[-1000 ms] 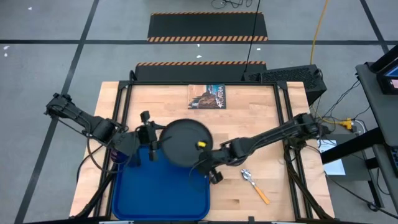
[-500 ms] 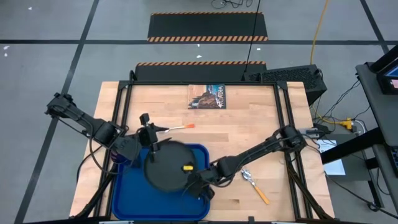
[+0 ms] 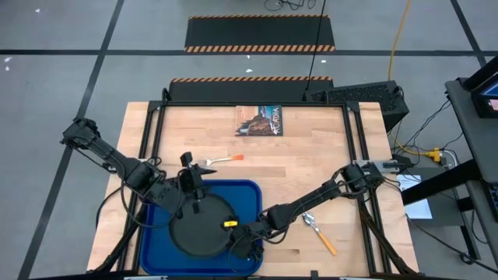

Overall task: Pick and place plate/cup/fork/spoon on tray
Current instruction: Put the black plate on the blue serving tray to the bottom right of the violet glass

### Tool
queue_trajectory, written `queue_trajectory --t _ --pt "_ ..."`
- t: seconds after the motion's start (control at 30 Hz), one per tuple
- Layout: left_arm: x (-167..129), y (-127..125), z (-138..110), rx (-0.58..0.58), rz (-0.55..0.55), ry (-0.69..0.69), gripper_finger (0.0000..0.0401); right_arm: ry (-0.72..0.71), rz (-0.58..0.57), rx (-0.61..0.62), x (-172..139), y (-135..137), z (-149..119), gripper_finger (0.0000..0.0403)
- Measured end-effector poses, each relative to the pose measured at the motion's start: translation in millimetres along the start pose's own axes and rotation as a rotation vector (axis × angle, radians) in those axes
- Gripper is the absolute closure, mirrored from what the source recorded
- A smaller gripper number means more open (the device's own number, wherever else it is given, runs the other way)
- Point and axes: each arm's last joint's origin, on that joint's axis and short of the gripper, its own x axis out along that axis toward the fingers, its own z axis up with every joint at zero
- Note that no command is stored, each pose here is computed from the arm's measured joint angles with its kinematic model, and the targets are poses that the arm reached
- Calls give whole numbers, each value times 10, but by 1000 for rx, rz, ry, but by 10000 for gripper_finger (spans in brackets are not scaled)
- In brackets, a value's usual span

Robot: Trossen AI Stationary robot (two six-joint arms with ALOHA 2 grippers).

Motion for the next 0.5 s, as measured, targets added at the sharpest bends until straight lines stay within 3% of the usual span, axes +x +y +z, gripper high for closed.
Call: queue_trajectory --t 0.27,0.5 --pt "-25 -56 5 -12 -23 -17 229 -21 -2 -52 184 65 -89 401" --pt "-37 -68 3 -2 -29 -20 229 -25 -15 -50 178 11 -107 365"
